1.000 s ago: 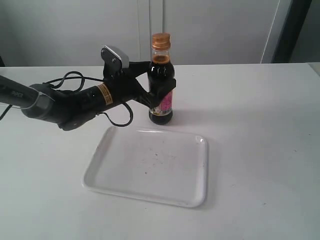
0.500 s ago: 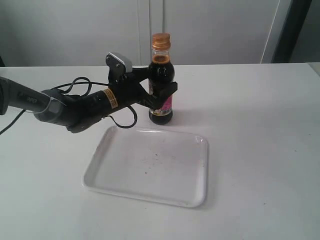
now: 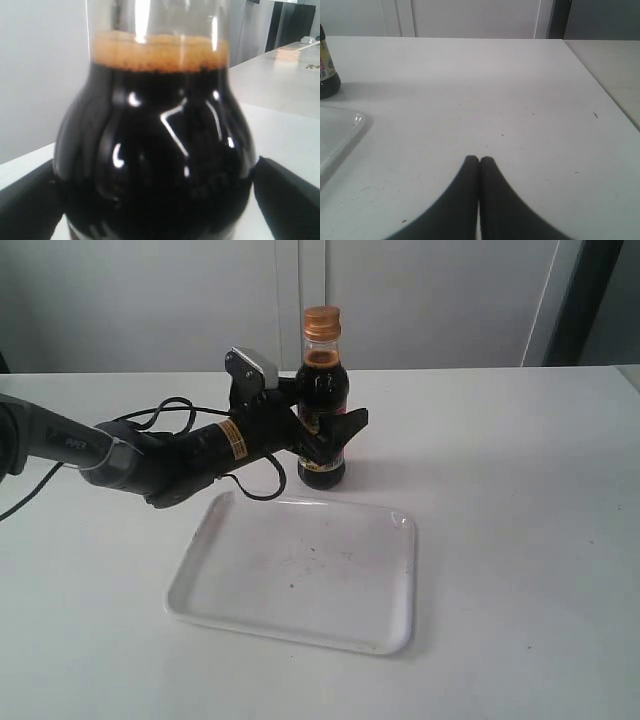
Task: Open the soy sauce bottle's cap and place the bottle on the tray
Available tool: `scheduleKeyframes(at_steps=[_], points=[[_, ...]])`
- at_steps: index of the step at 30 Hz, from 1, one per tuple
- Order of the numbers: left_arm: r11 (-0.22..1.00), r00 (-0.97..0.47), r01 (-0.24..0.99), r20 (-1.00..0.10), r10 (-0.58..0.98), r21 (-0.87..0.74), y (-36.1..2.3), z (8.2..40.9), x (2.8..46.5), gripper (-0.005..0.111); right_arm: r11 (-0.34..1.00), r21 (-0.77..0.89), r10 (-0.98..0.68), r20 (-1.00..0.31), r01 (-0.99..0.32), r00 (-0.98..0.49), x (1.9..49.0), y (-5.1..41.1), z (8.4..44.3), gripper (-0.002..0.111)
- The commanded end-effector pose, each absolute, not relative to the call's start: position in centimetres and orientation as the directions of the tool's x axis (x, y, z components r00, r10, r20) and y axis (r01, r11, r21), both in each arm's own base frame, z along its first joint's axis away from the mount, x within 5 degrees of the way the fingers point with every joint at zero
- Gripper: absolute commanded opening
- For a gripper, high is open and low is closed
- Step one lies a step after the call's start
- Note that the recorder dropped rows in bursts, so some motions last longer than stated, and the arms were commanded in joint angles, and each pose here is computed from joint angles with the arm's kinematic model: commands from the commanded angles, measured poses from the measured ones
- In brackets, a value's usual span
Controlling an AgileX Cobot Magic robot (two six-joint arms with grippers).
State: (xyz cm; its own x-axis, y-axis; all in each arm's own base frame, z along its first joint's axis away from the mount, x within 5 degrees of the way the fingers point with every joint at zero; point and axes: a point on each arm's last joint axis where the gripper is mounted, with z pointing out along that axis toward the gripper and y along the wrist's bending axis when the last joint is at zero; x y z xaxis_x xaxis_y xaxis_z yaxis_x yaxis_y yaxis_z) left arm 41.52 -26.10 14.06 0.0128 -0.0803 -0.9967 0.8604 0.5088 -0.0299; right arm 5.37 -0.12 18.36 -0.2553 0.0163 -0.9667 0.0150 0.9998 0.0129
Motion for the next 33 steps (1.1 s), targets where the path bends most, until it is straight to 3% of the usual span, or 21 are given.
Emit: scheduleKeyframes(at_steps=[1,7,10,13,18,33], points=[[0.504,0.035,0.863,-0.996,-0.084,-0.013,-26.28,14.39,41.47,0.105,1.0,0.013,0.018,-0.968,0.02,-0.251,5.35,-0.15,18.24,0.0],[0.503,0.031,0.864,-0.997,-0.069,-0.008,-26.36,14.25,41.43,0.105,1.0,0.013,0.018,-0.968,0.02,-0.251,5.35,-0.15,18.24,0.0],[0.498,0.03,0.867,-0.997,-0.064,-0.006,-26.56,14.21,41.3,0.096,1.0,0.013,0.018,-0.968,0.02,-0.251,5.35,-0.15,18.24,0.0],[0.496,0.03,0.868,-0.998,-0.064,-0.006,-26.66,14.21,41.24,0.069,1.0,0.013,0.018,-0.968,0.02,-0.251,5.35,-0.15,18.24,0.0],[0.495,0.03,0.869,-0.998,-0.062,-0.005,-26.67,14.2,41.22,0.0,1.0,0.013,0.018,-0.968,0.02,-0.251,5.35,-0.15,18.24,0.0],[0.489,0.036,0.872,-0.998,-0.055,0.004,-26.7,14.17,41.17,0.0,1.0,0.013,0.018,-0.968,0.02,-0.251,5.35,-0.15,18.24,0.0]])
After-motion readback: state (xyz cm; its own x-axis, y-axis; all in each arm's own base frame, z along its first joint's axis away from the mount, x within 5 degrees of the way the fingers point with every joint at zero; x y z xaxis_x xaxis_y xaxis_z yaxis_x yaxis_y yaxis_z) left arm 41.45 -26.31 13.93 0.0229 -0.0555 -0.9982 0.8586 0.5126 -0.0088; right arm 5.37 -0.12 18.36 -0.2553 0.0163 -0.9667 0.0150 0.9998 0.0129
